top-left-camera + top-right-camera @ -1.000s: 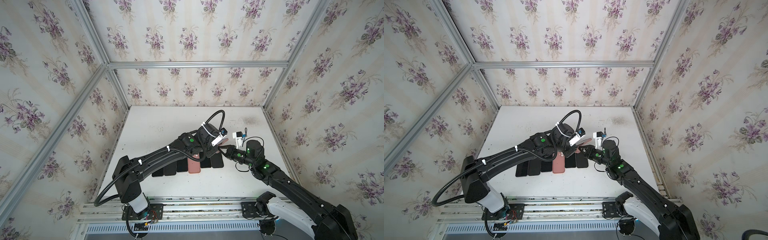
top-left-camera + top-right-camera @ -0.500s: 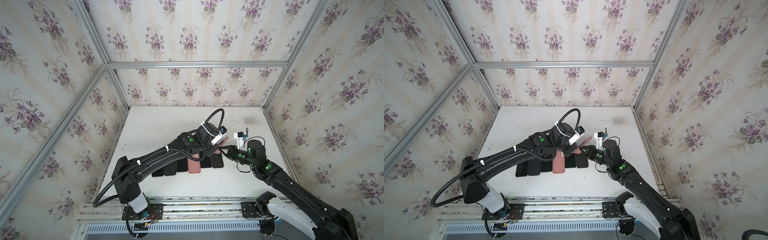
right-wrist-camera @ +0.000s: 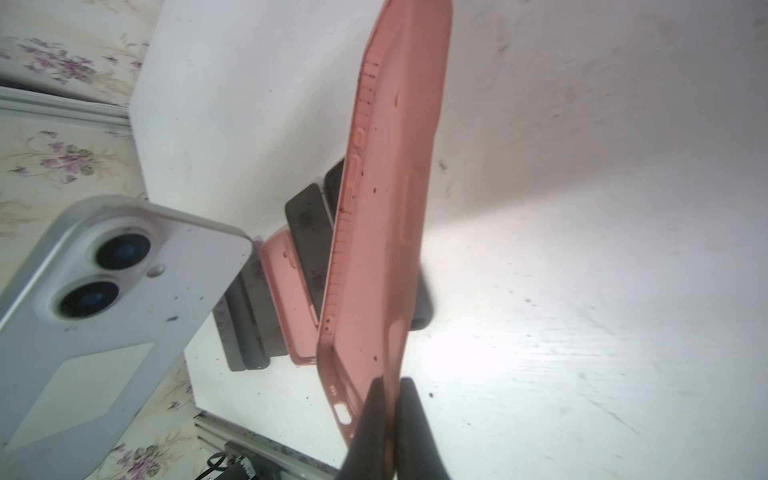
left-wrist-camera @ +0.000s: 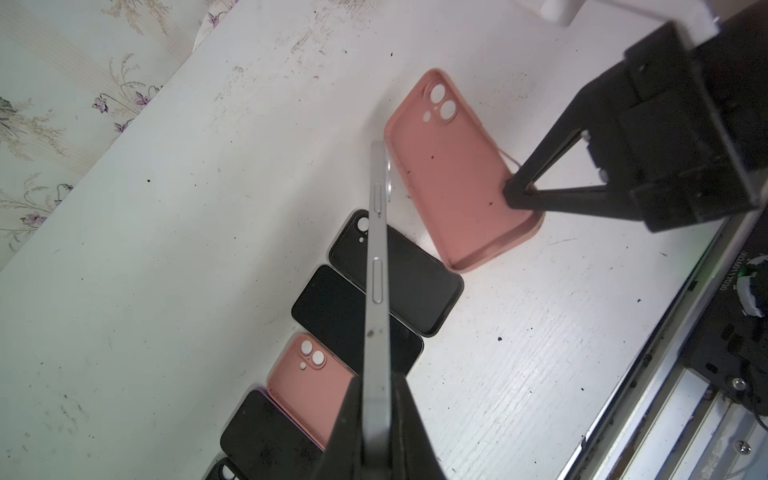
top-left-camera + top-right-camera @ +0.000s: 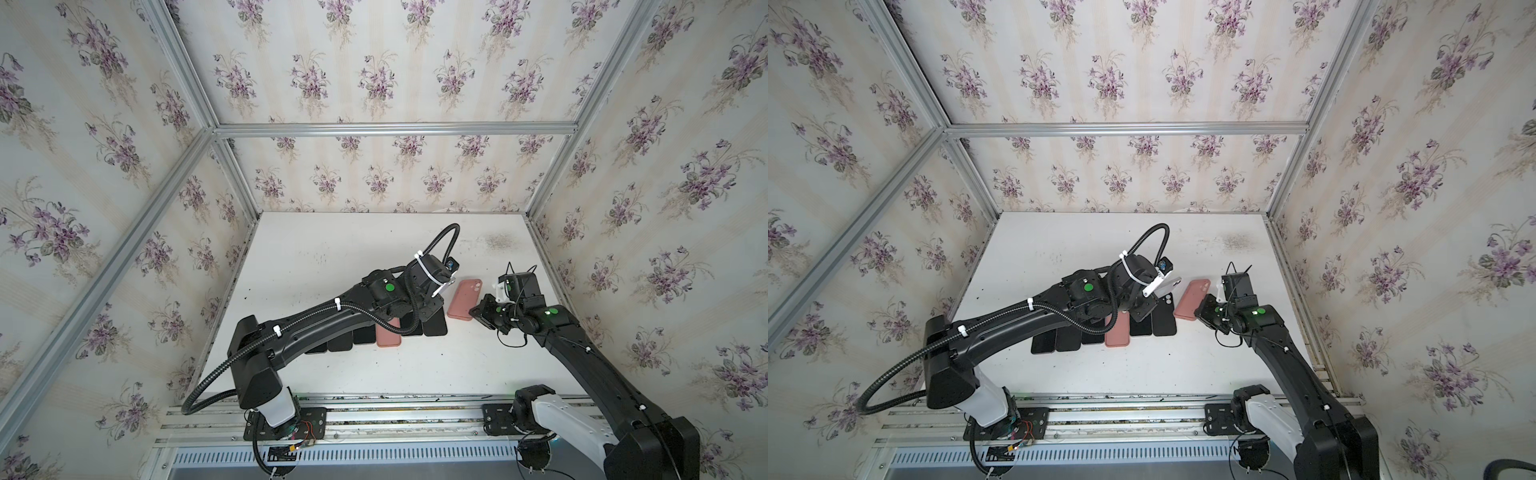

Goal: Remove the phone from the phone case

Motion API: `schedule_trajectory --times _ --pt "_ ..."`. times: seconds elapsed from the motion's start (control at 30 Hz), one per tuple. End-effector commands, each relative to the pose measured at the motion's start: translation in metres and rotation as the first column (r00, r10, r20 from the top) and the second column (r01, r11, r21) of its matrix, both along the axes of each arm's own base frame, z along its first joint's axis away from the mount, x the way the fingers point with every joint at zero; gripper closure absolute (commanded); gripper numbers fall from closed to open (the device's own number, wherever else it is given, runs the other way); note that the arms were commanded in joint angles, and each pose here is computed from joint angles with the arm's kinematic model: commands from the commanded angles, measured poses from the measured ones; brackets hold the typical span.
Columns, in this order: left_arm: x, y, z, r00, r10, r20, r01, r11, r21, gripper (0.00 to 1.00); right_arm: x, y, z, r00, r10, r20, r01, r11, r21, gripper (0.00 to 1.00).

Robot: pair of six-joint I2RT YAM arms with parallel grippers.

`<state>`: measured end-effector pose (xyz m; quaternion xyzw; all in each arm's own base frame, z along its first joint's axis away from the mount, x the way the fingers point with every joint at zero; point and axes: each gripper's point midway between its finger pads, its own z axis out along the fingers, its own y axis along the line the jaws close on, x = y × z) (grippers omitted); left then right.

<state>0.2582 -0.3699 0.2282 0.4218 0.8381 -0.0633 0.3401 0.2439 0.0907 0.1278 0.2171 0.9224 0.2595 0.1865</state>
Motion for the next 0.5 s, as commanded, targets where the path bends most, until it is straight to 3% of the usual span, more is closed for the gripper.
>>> schedule_trajectory --times 0.0,0.3,0.47 --pt "0.005 0.004 -0.006 0.996 0.087 0.016 -0.088 0.993 0.075 0.97 -0.012 -0.025 -0.006 0.999 0.011 -0.052 -0.016 0.995 -0.100 1.00" --pt "-0.005 -0.041 -0.040 0.994 0.113 -0.005 -0.108 0.966 0.237 0.97 -0.001 -0.054 -0.016 0.997 0.065 -0.042 -0.073 0.976 -0.207 1.00" --pt "-0.007 -0.063 -0.059 0.993 0.115 0.024 -0.118 0.950 0.289 0.96 0.005 -0.057 -0.024 0.997 0.069 -0.029 -0.073 0.974 -0.212 1.00"
